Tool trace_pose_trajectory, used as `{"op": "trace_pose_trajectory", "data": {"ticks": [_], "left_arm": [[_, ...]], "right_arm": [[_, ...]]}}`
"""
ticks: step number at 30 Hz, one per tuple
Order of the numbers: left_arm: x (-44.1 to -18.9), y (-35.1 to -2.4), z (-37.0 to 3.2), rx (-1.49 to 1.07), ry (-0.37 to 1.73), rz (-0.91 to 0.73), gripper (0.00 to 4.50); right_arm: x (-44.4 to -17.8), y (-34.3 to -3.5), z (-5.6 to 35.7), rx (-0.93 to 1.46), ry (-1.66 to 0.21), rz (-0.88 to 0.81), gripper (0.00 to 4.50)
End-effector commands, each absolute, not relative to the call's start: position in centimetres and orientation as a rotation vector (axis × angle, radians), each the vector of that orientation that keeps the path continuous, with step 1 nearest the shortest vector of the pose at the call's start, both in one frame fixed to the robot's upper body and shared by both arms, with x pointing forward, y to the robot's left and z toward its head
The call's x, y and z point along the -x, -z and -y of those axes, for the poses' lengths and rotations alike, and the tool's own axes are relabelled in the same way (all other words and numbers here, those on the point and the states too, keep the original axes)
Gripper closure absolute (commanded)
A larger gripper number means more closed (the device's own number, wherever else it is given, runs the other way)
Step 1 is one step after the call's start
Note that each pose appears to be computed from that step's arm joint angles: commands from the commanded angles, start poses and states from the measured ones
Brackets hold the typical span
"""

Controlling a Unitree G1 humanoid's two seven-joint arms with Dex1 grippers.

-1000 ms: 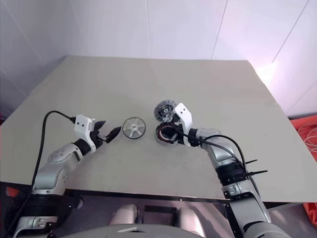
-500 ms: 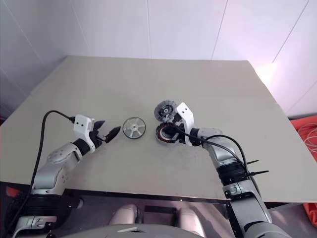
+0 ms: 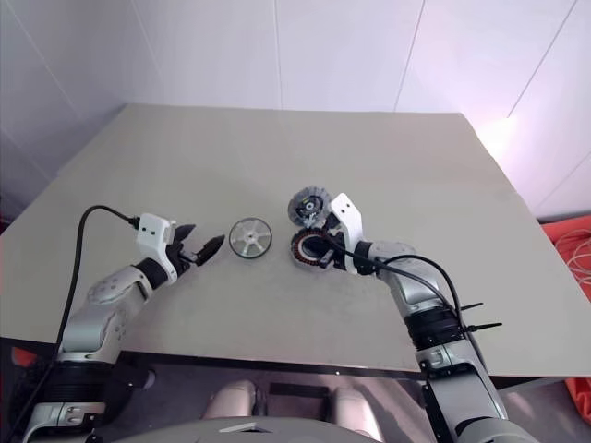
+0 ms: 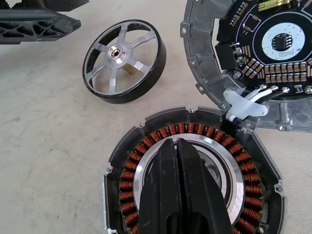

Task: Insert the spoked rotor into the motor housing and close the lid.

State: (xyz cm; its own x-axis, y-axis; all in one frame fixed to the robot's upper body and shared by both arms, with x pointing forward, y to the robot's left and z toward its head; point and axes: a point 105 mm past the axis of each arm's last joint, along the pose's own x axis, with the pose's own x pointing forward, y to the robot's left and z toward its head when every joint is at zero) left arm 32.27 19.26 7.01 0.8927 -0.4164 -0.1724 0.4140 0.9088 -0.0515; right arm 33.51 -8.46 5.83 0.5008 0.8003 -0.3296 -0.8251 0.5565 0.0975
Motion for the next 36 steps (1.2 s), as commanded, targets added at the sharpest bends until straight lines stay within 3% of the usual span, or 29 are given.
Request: {"op": "trace_pose_trajectory", "data": {"ticks": [1, 27, 36], "left_arm": [[-32.6, -8.5, -19.3, -0.008, 0.435, -0.129, 0.0], [-32.6, -8.3, -19.2, -0.006, 0.441, -0.134, 0.0], [-32.6, -8.3, -19.3, -0.008, 0.438, -0.135, 0.0]], "right_arm": [[-33.6, -6.2, 8.8, 0.059, -0.967, -0.355, 4.45], [-34.5, -10.2, 9.1, 0.114, -0.975, -0.244, 4.45], [-33.4, -7.5, 8.5, 0.094, -0.988, -0.324, 4.45]]}}
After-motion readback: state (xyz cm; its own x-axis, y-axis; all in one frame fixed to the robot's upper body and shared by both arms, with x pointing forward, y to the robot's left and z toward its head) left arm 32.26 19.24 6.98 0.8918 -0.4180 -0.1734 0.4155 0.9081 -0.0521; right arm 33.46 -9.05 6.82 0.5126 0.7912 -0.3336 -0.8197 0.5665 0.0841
